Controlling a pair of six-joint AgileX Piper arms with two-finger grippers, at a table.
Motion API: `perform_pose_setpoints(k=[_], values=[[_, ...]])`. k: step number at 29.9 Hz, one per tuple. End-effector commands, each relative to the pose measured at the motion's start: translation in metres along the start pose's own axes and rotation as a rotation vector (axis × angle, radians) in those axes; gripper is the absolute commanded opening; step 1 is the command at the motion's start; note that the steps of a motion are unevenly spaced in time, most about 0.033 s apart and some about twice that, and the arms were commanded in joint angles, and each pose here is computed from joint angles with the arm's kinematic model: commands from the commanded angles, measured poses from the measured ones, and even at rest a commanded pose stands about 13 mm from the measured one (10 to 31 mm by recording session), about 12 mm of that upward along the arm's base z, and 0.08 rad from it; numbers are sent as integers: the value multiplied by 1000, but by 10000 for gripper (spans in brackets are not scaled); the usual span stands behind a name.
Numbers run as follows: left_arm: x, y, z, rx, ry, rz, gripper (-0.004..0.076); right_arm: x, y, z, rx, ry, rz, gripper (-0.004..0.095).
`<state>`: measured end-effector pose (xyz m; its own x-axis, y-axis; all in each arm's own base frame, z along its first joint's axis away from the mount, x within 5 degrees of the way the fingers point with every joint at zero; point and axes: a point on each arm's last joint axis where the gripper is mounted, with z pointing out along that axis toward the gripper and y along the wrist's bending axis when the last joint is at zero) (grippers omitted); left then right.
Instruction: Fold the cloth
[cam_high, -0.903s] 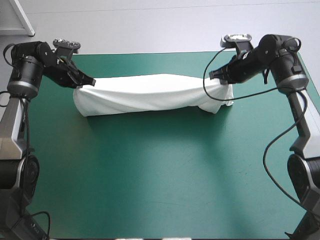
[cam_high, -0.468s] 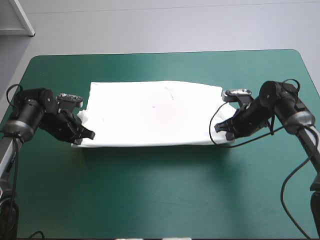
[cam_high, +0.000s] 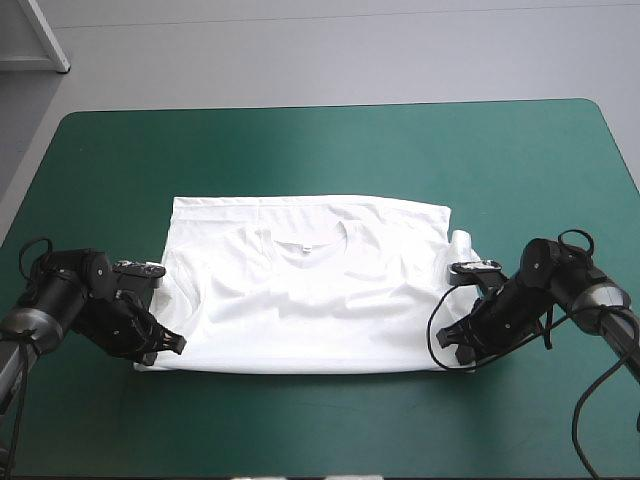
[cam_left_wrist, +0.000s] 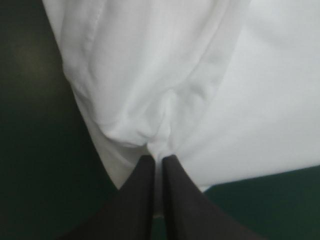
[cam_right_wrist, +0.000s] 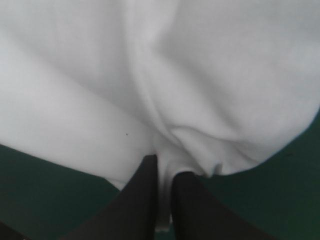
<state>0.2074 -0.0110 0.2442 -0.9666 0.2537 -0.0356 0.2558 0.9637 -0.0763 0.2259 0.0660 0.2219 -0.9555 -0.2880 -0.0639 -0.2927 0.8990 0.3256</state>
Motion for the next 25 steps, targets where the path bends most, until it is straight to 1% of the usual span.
perform_pose_setpoints(k=[1, 4, 5, 6, 7, 8, 9, 10, 17, 22, 25], values=[[0, -1, -10, -18, -56, 7, 122, -1, 5, -8, -15, -79, -34, 319], [-1, -4, -10, 10, -68, 0, 269, -6, 4, -8, -4, -135, -31, 612], [-2, -4, -10, 13, -78, -2, 333, -8, 3, -9, 1, -154, -29, 689], [-3, -4, -10, 17, -85, -4, 398, -10, 3, -9, 7, -174, -27, 742], [-3, -5, -10, 23, -88, -6, 448, -11, 3, -9, 11, -190, -26, 768], [-4, -5, -10, 21, -96, -7, 501, -13, 2, -9, 16, -208, -24, 778], [-4, -5, -10, 20, -98, -7, 538, -15, 2, -10, 23, -225, -31, 775], [-4, -5, -10, 20, -98, -4, 556, -16, 1, -11, 27, -242, -33, 771], [-18, -3, -22, 7, -228, -25, 556, -26, 10, -35, 19, -351, -55, 769], [-35, -5, -60, 6, -359, -10, 556, -23, 22, -67, 16, -409, -57, 769], [-44, -5, -87, -12, -444, 2, 556, -19, 26, -86, 60, -475, -58, 769]])
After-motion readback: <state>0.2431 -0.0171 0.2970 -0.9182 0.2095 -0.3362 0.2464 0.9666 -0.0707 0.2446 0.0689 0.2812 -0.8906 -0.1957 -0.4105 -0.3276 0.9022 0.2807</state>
